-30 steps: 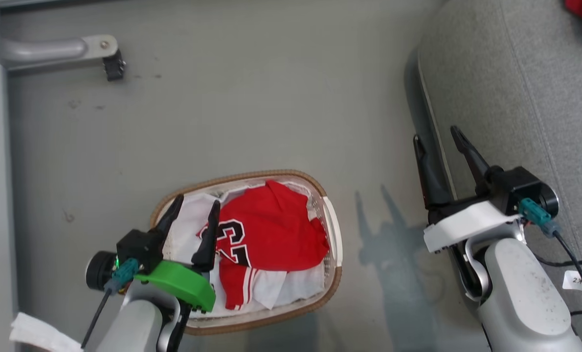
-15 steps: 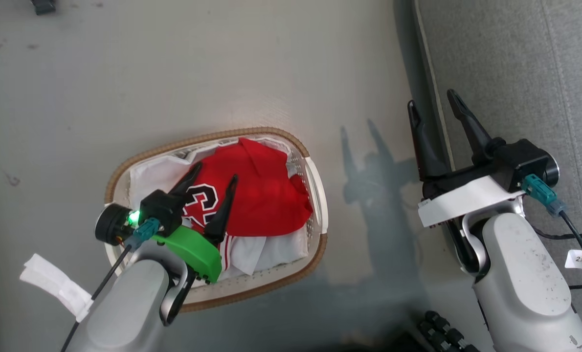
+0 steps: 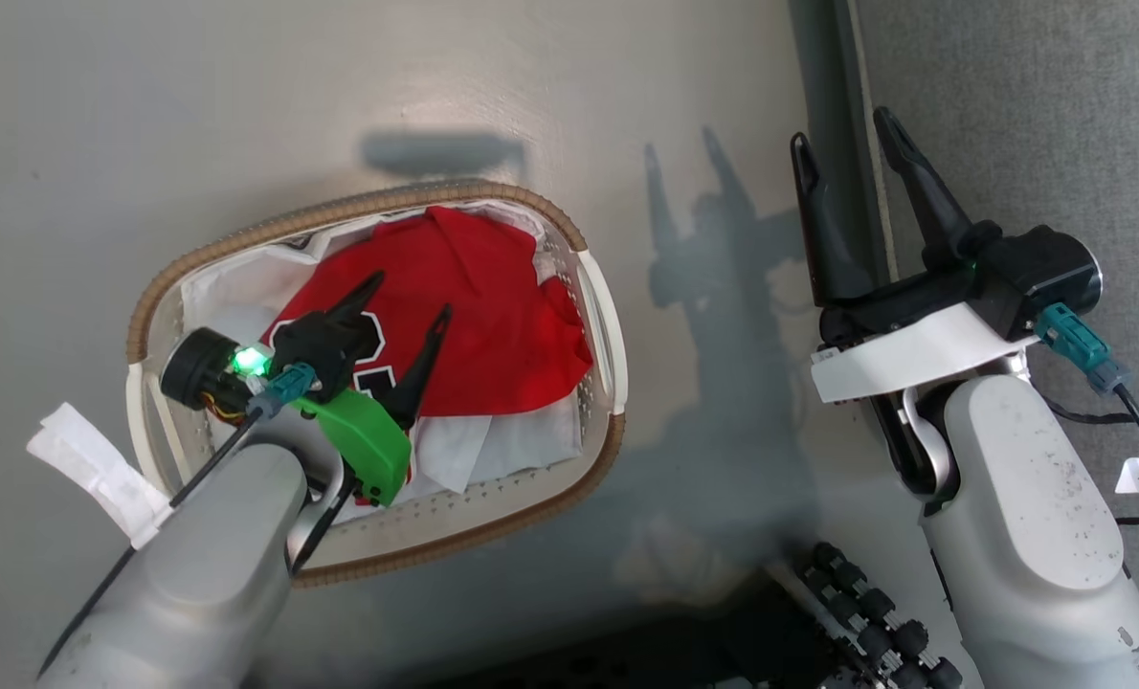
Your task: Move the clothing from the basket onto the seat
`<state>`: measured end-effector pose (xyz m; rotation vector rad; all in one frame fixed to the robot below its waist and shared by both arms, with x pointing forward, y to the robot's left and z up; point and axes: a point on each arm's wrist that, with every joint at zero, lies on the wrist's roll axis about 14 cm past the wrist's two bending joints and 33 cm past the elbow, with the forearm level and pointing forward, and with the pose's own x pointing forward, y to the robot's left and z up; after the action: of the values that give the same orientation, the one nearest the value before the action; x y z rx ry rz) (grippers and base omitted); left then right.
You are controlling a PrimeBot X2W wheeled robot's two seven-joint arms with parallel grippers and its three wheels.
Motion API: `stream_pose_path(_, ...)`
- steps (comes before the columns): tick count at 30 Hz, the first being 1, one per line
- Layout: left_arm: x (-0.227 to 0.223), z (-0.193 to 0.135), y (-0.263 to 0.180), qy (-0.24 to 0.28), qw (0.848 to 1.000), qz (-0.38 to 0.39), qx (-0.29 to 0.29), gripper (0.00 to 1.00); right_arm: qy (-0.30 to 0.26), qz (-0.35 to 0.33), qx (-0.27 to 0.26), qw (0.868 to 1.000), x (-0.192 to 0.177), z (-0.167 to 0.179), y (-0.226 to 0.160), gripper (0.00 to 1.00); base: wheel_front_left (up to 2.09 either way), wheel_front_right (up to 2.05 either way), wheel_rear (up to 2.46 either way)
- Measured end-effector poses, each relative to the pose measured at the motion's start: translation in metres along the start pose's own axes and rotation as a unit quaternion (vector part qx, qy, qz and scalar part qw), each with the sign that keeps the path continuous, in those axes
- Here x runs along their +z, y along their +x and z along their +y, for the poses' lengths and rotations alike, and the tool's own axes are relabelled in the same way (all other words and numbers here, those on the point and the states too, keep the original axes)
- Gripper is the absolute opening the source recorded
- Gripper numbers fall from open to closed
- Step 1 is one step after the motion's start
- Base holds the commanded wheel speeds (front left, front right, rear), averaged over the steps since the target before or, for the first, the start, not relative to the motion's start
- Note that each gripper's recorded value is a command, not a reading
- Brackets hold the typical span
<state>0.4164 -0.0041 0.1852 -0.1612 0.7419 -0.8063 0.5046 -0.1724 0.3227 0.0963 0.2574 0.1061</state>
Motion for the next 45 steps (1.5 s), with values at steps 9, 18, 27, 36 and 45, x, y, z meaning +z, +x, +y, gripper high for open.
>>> stream_pose_path(9,-0.03,-0.002,0.015,0.042,0.997,0.047,-0.044,1.0,-0.003,0.023,-0.004,1.0,-0.023,-0.006,0.002,1.0,0.0,0.0,0.0)
stream_pose_path(18,-0.033,0.008,0.033,0.086,0.993,0.054,-0.06,1.0,-0.005,0.043,-0.008,0.999,-0.042,-0.01,0.002,1.0,0.0,0.0,0.0)
stream_pose_path(27,-0.058,0.002,0.036,0.12,0.984,0.097,-0.091,1.0,-0.004,0.055,-0.007,0.998,-0.055,-0.009,0.002,1.0,0.0,0.0,0.0)
stream_pose_path(36,-0.065,0.004,0.036,0.111,0.984,0.108,-0.086,1.0,-0.006,0.062,-0.009,0.998,-0.063,-0.009,0.0,1.0,0.0,0.0,0.0)
stream_pose_path(45,-0.055,0.008,0.036,0.1,0.987,0.1,-0.075,0.0,-0.003,0.05,-0.007,0.999,-0.053,-0.008,0.005,1.0,0.0,0.0,0.0)
